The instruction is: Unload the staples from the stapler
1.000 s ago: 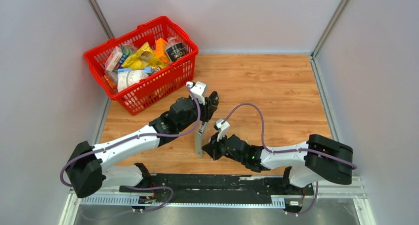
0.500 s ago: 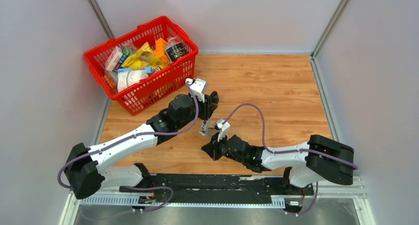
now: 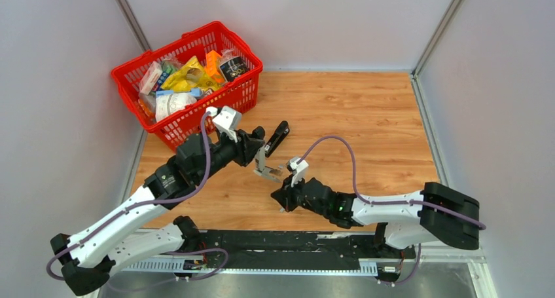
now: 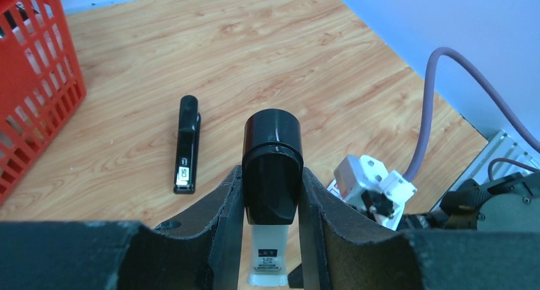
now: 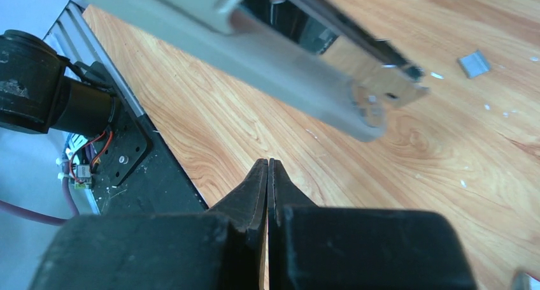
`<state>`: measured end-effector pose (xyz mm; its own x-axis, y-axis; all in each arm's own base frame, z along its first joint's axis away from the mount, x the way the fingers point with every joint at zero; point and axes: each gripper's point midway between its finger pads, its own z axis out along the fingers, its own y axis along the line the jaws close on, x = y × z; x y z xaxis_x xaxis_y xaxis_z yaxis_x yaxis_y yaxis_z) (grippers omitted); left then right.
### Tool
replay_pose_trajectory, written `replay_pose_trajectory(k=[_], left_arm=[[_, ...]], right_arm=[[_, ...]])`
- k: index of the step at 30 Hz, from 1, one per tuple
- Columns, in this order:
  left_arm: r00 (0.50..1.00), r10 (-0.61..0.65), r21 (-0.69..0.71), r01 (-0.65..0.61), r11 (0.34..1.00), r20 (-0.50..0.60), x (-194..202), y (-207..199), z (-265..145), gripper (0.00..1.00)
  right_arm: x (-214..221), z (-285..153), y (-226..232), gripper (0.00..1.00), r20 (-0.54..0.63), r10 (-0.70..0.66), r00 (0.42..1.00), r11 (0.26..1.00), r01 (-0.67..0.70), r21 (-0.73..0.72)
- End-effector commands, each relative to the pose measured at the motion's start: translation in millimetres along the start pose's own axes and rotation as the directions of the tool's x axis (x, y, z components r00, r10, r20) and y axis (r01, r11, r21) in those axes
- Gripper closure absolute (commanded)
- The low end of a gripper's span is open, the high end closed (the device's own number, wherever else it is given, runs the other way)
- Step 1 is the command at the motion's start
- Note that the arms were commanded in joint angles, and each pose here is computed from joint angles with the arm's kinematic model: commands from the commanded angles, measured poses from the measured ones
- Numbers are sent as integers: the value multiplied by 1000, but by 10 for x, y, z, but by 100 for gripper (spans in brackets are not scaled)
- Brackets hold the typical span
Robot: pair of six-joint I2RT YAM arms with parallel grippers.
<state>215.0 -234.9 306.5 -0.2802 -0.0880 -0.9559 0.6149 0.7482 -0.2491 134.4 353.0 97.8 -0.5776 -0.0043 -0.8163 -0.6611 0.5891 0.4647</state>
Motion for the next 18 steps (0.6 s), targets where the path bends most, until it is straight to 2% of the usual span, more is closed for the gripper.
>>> replay_pose_trajectory(k=[1,12,18], left_arm=[[993,-1,28,-2,1000,119,-429,-76,-196,100],[987,-36,63,26,998,159,-559,-145,-286,100],[986,-75,116,57,992,150,-566,-250,-289,100]], right_arm=[[-211,-69,-58,100,50,-21,999,997,18,72],[-57,-25,-187,100,55,92,994,987,-99,128],[-222,83,-279,100,98,52,994,973,-72,218]])
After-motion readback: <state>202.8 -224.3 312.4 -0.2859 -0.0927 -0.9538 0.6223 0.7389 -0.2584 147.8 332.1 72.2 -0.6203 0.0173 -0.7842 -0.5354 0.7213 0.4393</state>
